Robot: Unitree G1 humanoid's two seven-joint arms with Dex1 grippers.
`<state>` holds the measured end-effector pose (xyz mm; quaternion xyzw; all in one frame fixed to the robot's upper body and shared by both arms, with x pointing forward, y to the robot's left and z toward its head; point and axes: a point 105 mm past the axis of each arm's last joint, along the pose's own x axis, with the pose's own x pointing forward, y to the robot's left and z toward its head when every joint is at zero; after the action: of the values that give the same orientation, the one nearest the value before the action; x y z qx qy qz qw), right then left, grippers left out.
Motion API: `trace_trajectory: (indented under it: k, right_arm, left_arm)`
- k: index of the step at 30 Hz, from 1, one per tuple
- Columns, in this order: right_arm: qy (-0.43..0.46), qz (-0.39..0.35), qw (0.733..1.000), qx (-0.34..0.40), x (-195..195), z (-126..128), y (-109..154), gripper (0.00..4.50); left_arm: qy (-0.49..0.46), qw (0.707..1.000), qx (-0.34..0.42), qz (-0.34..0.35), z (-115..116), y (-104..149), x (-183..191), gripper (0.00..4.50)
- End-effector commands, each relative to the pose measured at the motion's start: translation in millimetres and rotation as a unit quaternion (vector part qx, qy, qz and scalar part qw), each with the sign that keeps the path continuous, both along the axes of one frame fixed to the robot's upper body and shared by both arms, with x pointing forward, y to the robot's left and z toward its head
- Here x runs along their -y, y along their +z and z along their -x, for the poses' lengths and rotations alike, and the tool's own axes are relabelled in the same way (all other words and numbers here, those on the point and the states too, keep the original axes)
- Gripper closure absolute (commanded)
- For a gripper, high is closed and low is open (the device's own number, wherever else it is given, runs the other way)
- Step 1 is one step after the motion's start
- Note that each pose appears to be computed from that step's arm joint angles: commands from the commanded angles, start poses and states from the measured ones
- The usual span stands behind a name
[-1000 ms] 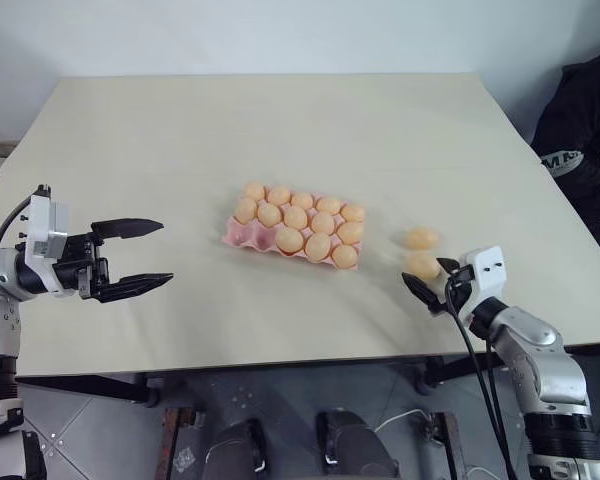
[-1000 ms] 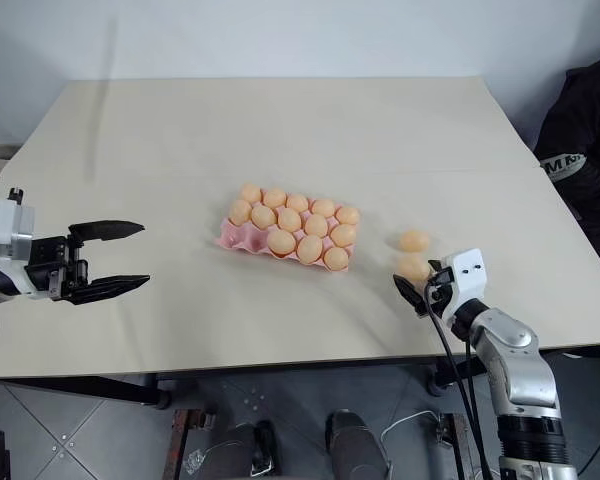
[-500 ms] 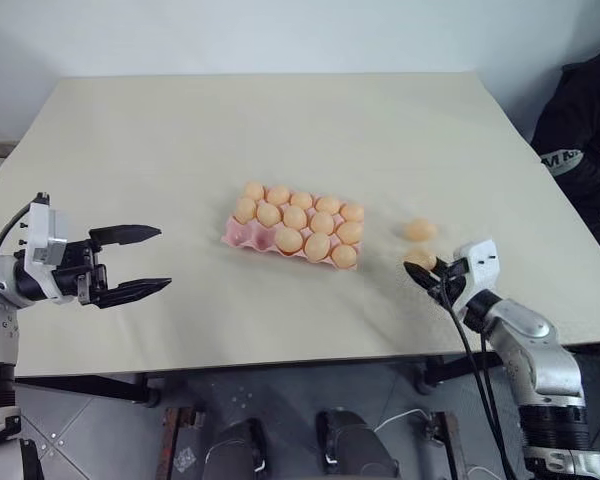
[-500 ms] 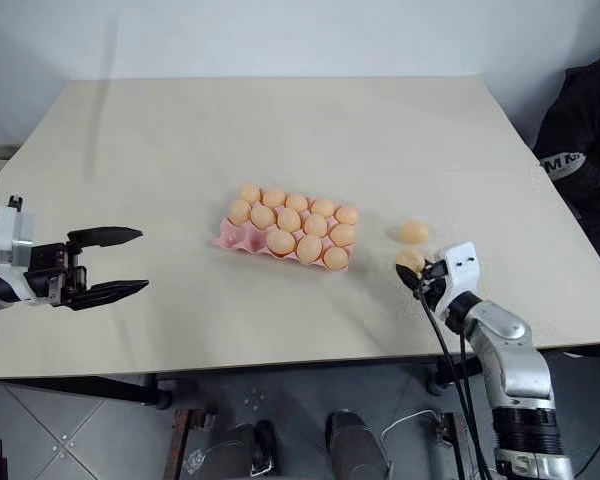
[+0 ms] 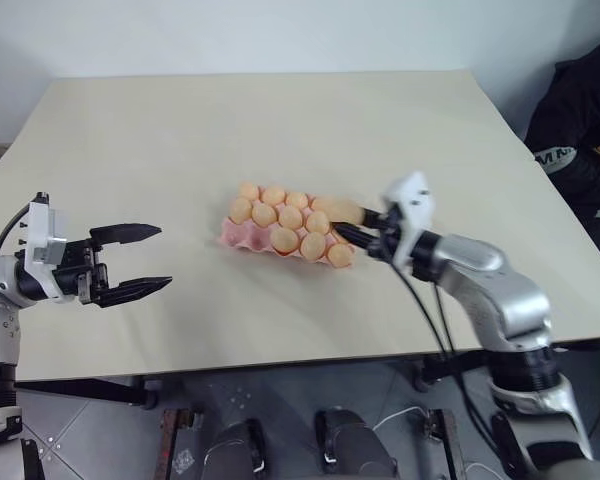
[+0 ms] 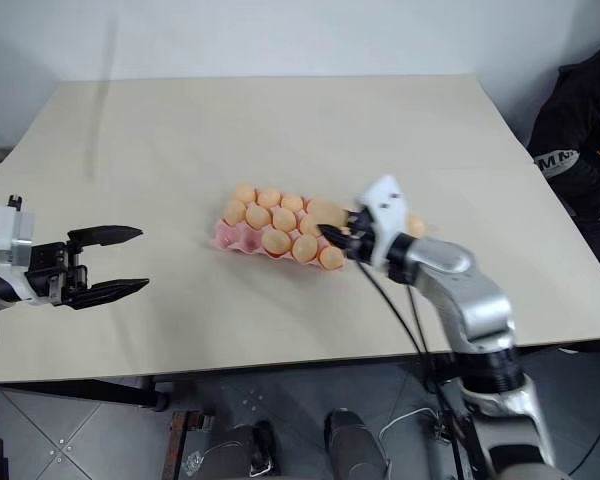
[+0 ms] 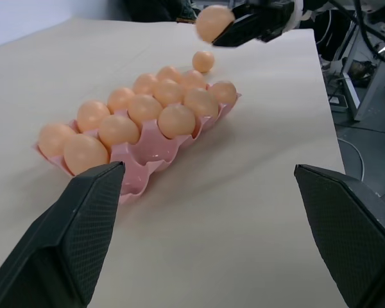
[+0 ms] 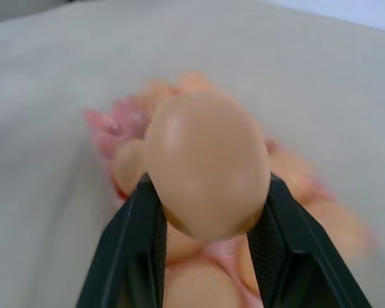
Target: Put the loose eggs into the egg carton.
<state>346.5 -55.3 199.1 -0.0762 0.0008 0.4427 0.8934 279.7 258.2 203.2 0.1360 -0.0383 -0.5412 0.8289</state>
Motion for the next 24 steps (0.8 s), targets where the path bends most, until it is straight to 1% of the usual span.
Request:
trace_trajectory:
  k: [1, 6, 11, 16, 23, 24]
  right_arm:
    - [0.014, 0.013, 1.0, 0.001, -25.1, -2.6, 4.6, 3.15]
    - [0.04, 0.05, 0.998, -0.007, -64.7, -10.9, -5.5, 3.15]
    - [0.064, 0.073, 0.995, 0.0, -89.5, -15.4, -11.3, 3.15]
    - [0.063, 0.086, 0.994, 0.014, -102.5, -29.4, -11.0, 3.15]
    - [0.07, 0.113, 0.991, 0.031, -108.7, -36.2, -13.4, 3.15]
    - [0.078, 0.115, 0.99, 0.034, -109.9, -34.4, -13.5, 2.83]
  left_arm:
    - [-0.005, 1.0, 0.021, -0.003, 3.9, 8.5, -0.7, 0.0]
    - [0.003, 1.0, 0.024, -0.007, 6.8, 10.1, -5.4, 0.0]
    - [0.012, 0.999, 0.029, -0.008, 12.3, 10.7, -8.2, 0.0]
    - [0.021, 0.999, 0.032, -0.007, 17.0, 10.4, -8.8, 0.0]
    - [0.03, 0.999, 0.035, -0.008, 20.8, 10.4, -9.9, 0.0]
    - [0.031, 0.999, 0.035, -0.007, 21.0, 10.2, -9.9, 0.0]
